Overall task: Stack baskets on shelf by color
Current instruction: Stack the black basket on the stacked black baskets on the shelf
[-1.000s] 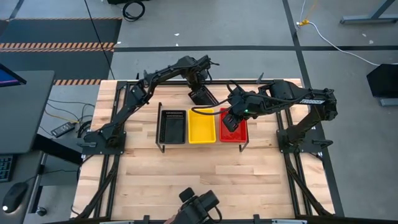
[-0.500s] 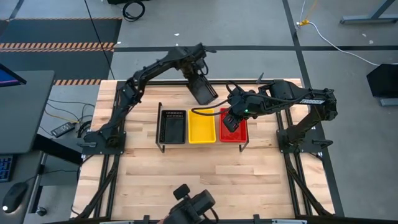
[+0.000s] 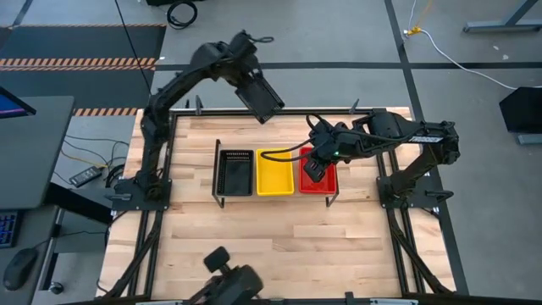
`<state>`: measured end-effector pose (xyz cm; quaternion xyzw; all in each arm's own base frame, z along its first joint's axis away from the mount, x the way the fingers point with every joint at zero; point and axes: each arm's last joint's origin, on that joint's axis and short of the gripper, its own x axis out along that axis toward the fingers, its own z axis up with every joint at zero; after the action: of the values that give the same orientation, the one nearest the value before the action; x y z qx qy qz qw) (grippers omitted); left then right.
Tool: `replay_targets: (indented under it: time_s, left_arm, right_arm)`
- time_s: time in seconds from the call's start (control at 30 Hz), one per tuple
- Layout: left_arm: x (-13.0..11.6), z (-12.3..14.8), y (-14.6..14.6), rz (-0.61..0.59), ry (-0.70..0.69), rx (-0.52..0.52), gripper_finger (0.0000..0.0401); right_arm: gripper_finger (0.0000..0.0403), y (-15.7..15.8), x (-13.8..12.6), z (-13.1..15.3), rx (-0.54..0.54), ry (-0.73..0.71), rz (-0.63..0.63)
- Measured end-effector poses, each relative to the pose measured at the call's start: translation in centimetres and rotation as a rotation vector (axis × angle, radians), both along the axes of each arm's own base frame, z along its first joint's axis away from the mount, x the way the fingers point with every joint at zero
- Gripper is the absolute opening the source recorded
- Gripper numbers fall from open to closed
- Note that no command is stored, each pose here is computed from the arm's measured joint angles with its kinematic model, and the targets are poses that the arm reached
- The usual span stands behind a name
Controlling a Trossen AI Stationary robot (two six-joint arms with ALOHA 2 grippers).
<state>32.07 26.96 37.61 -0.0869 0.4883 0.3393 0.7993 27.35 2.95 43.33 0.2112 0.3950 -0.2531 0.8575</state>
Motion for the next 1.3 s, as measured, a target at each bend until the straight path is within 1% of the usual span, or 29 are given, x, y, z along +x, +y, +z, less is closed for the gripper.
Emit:
replay_targets:
  time_s: [0.17,0.3,0.43,0.57,0.63,0.77,0.8,0.9,1.03,1.2,1.3]
  left_arm:
    - [-2.8,4.0,-2.3,-0.049,-0.039,0.051,0.0018]
    - [-5.1,7.0,-4.7,-0.107,-0.102,0.061,0.0024]
    - [-7.4,9.4,-7.1,-0.162,-0.17,0.051,0.0014]
    - [-9.4,11.1,-9.7,-0.302,-0.223,0.01,0.0014]
    - [-9.8,11.5,-10.9,-0.346,-0.224,-0.011,0.0016]
    - [-9.9,11.5,-13.1,-0.413,-0.19,-0.064,0.0019]
    - [-9.6,11.5,-13.5,-0.44,-0.202,-0.07,0.0017]
    - [-8.9,11.7,-15.0,-0.543,-0.251,-0.128,0.0015]
    - [-7.9,11.4,-16.6,-0.609,-0.239,-0.153,0.0017]
    - [-7.4,11.4,-17.8,-0.698,-0.22,-0.128,0.0016]
    - [-7.3,11.3,-17.8,-0.708,-0.211,-0.118,0.0016]
  right_arm:
    - [0.0105,0.0,0.3,0.2,-0.022,-0.024,0.034]
    - [0.0105,0.1,0.4,0.3,-0.037,-0.037,0.058]
    - [0.0105,0.2,0.5,0.3,-0.052,-0.033,0.082]
    - [0.0105,0.3,0.5,0.4,-0.071,-0.029,0.115]
    - [0.0105,0.3,0.5,0.4,-0.082,-0.026,0.13]
    - [0.0105,0.3,0.5,0.4,-0.097,-0.019,0.151]
    - [0.0105,0.3,0.5,0.4,-0.1,-0.02,0.155]
    - [0.0105,0.3,0.6,0.4,-0.104,-0.025,0.165]
    - [0.0105,0.3,0.6,0.5,-0.102,-0.028,0.172]
    - [0.0105,0.4,0.6,0.4,-0.08,-0.027,0.193]
    - [0.0105,0.6,0.6,0.4,-0.079,-0.027,0.201]
